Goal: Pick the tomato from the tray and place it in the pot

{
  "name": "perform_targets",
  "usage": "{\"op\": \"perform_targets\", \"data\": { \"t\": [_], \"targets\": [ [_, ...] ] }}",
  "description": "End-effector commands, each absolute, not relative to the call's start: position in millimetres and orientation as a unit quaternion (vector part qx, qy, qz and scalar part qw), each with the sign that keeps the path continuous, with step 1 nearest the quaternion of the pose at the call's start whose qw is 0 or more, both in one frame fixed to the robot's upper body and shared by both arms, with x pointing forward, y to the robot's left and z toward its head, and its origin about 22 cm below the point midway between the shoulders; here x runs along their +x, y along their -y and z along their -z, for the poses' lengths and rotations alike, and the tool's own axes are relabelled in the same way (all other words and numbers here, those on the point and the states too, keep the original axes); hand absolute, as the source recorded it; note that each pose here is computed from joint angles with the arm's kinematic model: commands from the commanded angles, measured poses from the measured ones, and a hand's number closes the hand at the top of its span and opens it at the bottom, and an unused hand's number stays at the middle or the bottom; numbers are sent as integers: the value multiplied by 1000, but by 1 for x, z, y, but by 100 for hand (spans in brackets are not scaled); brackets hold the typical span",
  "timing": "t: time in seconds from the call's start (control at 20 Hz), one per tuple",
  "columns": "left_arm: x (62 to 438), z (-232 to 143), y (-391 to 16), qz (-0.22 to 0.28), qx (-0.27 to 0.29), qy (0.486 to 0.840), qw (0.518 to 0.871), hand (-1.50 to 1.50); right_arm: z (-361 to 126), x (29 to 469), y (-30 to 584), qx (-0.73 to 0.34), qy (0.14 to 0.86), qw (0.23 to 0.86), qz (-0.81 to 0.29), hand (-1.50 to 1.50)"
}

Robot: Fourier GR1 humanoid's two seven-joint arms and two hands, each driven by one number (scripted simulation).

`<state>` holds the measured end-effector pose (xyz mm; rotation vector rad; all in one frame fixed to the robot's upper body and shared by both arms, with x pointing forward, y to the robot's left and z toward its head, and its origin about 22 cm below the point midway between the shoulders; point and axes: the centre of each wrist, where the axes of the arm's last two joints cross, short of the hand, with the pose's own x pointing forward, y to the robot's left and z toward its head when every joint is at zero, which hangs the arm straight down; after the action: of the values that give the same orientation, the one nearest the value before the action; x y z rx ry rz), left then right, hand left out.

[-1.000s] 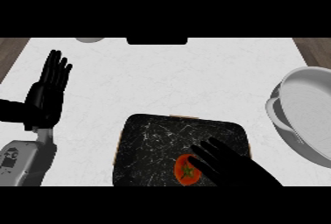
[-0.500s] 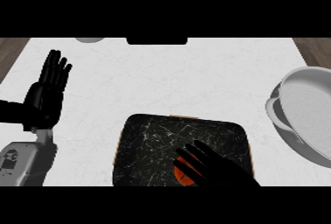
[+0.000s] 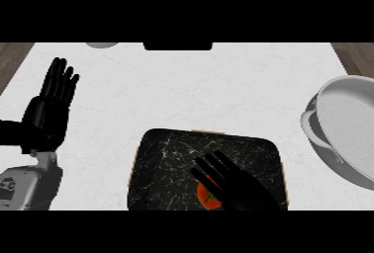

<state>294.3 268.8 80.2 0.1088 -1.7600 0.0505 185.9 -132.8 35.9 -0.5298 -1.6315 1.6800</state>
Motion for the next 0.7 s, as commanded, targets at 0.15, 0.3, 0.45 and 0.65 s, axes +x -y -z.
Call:
{"op": "perform_targets", "data": {
  "t": [0.15,0.3,0.45,0.65],
  "targets": [
    [297,-67,-273,-23,48,772,634,0,-2,197,110,-203,632,357,-658,-150],
    [298,-69,-270,-26,54,774,630,0,-13,193,122,-194,642,357,-651,-150],
    [306,-79,-265,-24,46,768,639,0,-5,205,92,-186,632,353,-664,-150],
    [317,-72,-264,-21,52,772,634,0,27,205,110,-166,636,324,-680,150]
  ]
}}
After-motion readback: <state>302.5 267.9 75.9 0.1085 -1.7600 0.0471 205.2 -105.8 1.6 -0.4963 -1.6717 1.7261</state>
